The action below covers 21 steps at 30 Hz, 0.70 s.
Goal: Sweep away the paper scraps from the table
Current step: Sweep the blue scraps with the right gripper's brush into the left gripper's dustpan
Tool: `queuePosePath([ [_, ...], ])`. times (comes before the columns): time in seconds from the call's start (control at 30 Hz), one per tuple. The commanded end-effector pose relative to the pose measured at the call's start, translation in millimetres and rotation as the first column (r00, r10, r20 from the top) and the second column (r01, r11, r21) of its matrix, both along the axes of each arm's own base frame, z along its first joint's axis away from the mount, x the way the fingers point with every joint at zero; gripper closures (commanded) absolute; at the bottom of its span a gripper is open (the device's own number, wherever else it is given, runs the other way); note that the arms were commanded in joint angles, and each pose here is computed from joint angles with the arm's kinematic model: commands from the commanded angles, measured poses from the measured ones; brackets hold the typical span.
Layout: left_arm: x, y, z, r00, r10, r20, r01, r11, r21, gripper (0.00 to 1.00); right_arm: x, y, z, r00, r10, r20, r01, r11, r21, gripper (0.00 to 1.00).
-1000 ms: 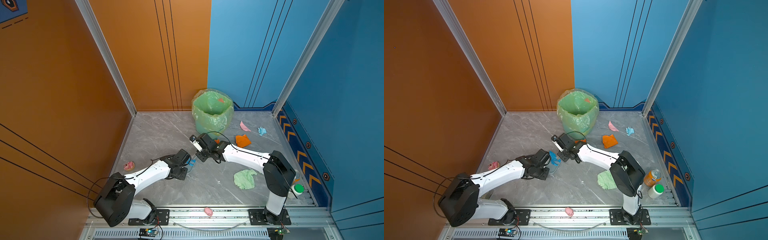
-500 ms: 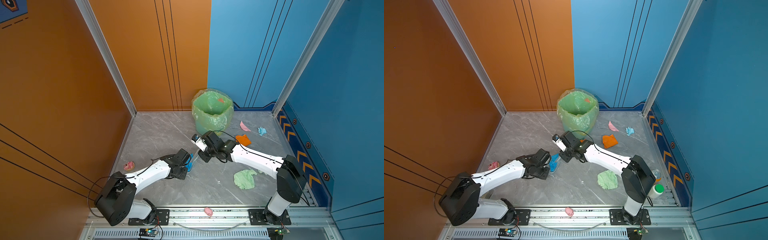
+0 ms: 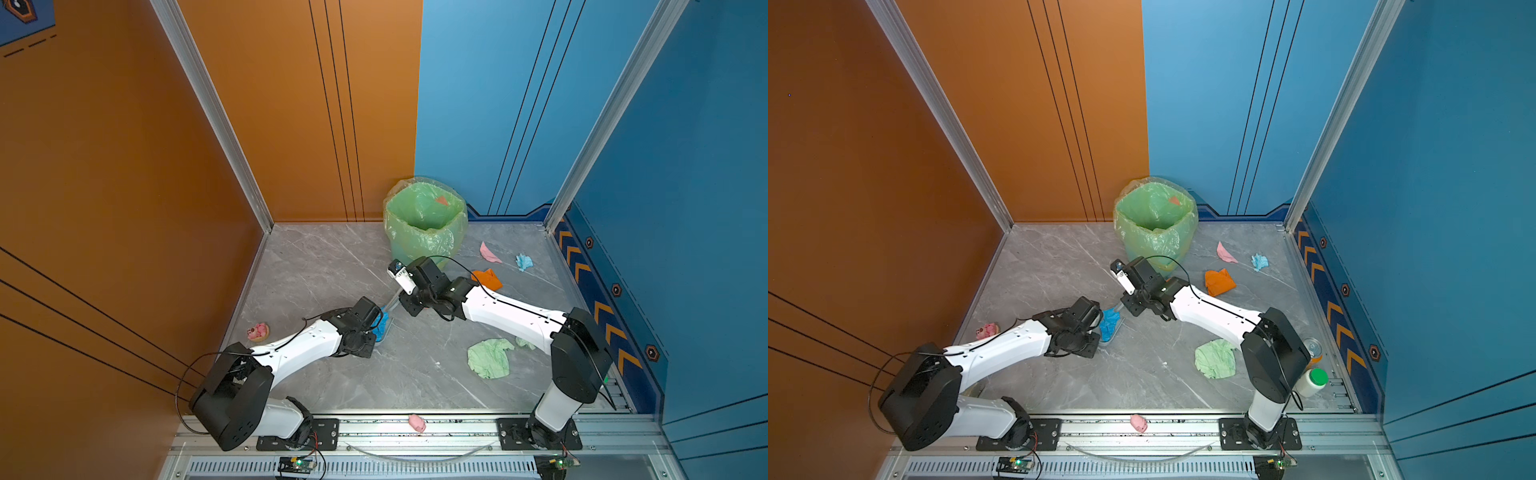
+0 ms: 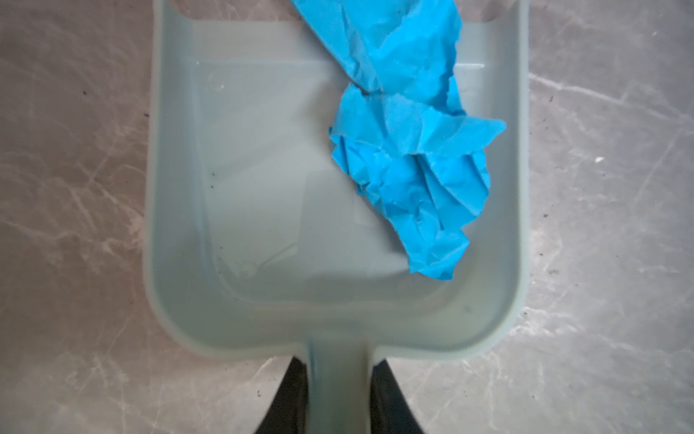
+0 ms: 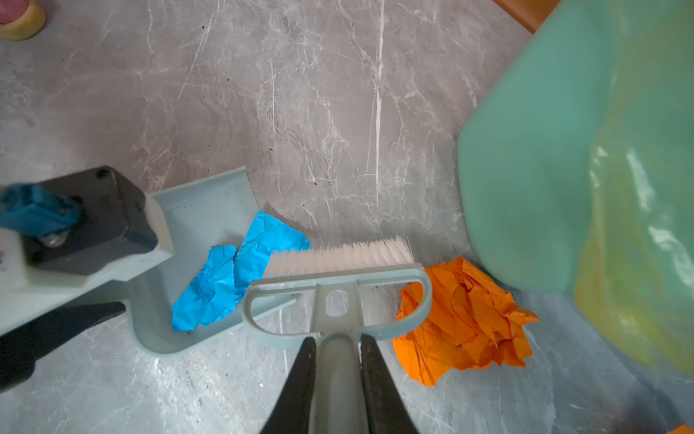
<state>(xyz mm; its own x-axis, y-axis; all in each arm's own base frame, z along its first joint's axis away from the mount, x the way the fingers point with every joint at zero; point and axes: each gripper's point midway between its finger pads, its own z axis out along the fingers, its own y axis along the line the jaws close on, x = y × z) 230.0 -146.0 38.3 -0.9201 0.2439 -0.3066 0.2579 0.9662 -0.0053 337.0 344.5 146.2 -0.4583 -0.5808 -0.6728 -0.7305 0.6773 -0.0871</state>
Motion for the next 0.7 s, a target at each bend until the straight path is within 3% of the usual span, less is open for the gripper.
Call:
queuePosePath([
  [0.0,-3.3,4.4,-2.6,1.000,0.014,-0.017,-0.014,1.000,0.000,1.00,2.6,13.9,-10.6,1.000,0.006,0.000,-0.006,0.999,-0.034,1.00],
  [0.2,-3.7,7.4,-3.8,0.999,0.029,-0.019,-0.029,1.000,0.001,1.00,-22.1,15.7,-31.2,0.995,0.087,-0.052,-0.094,0.984,-0.150,1.00],
  [0.4,-2.0,7.7,-5.1,0.999,0.034,-0.017,-0.034,0.999,-0.001,1.00,-42.0,13.8,-27.1,0.988,0.124,-0.089,-0.132,0.987,-0.094,1.00],
  [0.67,3.8,6.4,-6.7,0.999,0.035,0.015,-0.035,0.999,-0.012,1.00,-30.2,4.1,-2.3,0.996,0.075,-0.048,-0.076,0.997,-0.023,1.00],
])
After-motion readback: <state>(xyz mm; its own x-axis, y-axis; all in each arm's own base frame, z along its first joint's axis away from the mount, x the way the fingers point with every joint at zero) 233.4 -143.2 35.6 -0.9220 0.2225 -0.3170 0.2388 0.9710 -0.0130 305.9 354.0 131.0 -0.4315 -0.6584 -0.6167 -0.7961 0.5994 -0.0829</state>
